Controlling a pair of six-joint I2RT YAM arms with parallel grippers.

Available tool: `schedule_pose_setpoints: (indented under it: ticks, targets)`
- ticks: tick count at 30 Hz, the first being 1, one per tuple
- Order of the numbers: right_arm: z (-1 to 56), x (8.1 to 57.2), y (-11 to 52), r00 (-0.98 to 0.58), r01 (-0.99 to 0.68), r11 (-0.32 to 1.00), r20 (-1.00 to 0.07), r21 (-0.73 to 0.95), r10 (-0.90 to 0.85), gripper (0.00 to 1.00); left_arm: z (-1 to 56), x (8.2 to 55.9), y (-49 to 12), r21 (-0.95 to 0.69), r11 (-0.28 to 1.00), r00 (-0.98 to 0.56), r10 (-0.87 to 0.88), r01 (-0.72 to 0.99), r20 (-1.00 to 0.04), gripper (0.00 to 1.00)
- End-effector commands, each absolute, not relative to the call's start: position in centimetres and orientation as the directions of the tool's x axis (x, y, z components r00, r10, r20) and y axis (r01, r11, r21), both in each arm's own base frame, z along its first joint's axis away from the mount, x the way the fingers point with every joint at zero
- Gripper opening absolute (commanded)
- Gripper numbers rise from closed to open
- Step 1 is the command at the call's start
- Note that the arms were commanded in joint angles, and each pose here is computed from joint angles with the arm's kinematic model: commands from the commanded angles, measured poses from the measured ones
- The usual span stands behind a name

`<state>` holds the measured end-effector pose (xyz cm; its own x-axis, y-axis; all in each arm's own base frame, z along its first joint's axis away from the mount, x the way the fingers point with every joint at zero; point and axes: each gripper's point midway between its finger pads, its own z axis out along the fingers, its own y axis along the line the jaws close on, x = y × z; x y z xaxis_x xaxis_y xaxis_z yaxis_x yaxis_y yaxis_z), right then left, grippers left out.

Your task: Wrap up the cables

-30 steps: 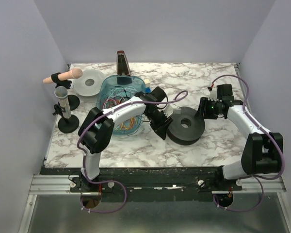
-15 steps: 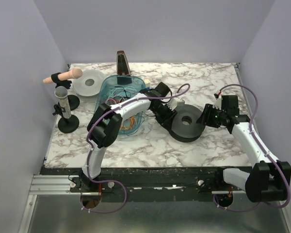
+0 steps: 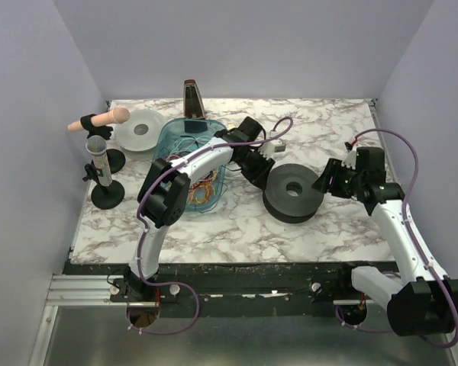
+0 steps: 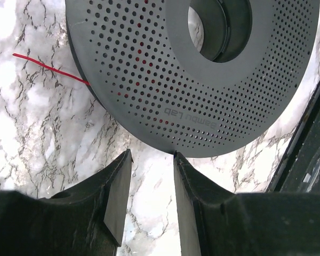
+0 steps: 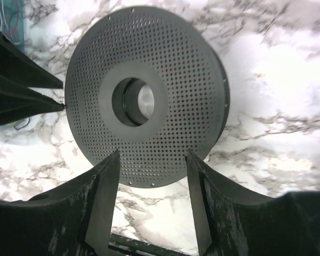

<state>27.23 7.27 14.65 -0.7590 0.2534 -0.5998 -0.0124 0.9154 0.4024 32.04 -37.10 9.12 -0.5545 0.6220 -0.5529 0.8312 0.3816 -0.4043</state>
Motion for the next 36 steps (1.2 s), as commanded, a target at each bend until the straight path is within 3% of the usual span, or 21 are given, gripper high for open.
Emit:
schedule_pose_setpoints:
  ticks: [1, 4, 8, 9, 15, 18, 21, 25, 30, 36]
  targets:
    - [16.1, 27.3, 4.5, -0.722, 0.031, 0.959, -0.657, 0.281, 0.216, 0.63, 10.7, 33.2, -36.4, -0.348, 0.398, -0.528, 0.609, 0.849, -0.592, 0.45]
    - [16.5, 27.8, 2.9, -0.686, 0.056, 0.962, -0.690, 0.267, 0.231, 0.67, 13.0, 33.7, -34.6, -0.323, 0.430, -0.531, 0.570, 0.843, -0.627, 0.47]
    - [19.0, 29.0, 2.1, -0.558, 0.014, 0.970, -0.803, 0.243, 0.209, 0.79, 19.0, 33.8, -30.7, -0.150, 0.456, -0.409, 0.546, 0.877, -0.731, 0.61]
    - [20.1, 29.3, 2.0, -0.511, 0.001, 0.972, -0.835, 0.235, 0.203, 1.00, 20.6, 33.6, -29.3, -0.087, 0.458, -0.359, 0.552, 0.885, -0.753, 0.64]
    - [23.5, 29.9, 2.4, -0.303, -0.091, 0.977, -0.939, 0.195, 0.160, 1.00, 27.9, 31.5, -19.2, 0.349, 0.521, -0.082, 0.637, 0.779, -0.767, 0.89]
    - [23.8, 29.7, 3.2, -0.241, -0.154, 0.970, -0.959, 0.187, 0.147, 1.00, 30.8, 30.0, -14.9, 0.440, 0.637, -0.020, 0.582, 0.633, -0.813, 0.99]
    - [23.9, 29.2, 4.0, -0.174, -0.215, 0.963, -0.976, 0.164, 0.127, 1.00, 31.2, 29.0, -12.1, 0.389, 0.799, -0.019, 0.446, 0.459, -0.895, 0.99]
    - [23.6, 28.5, 4.5, -0.096, -0.257, 0.957, -0.989, 0.136, 0.114, 1.00, 28.7, 28.2, -8.3, 0.194, 0.959, -0.014, 0.201, 0.208, -0.979, 0.99]
    - [21.9, 27.7, 4.3, -0.020, -0.250, 0.959, -0.991, 0.132, 0.131, 1.00, 22.5, 27.5, -4.5, 0.060, 0.998, -0.026, 0.061, 0.011, -0.998, 0.99]
    - [19.3, 27.1, 3.4, 0.008, -0.193, 0.970, -0.988, 0.149, 0.154, 1.00, 18.1, 26.9, -2.9, -0.079, 0.993, 0.004, -0.079, -0.087, -0.997, 0.99]
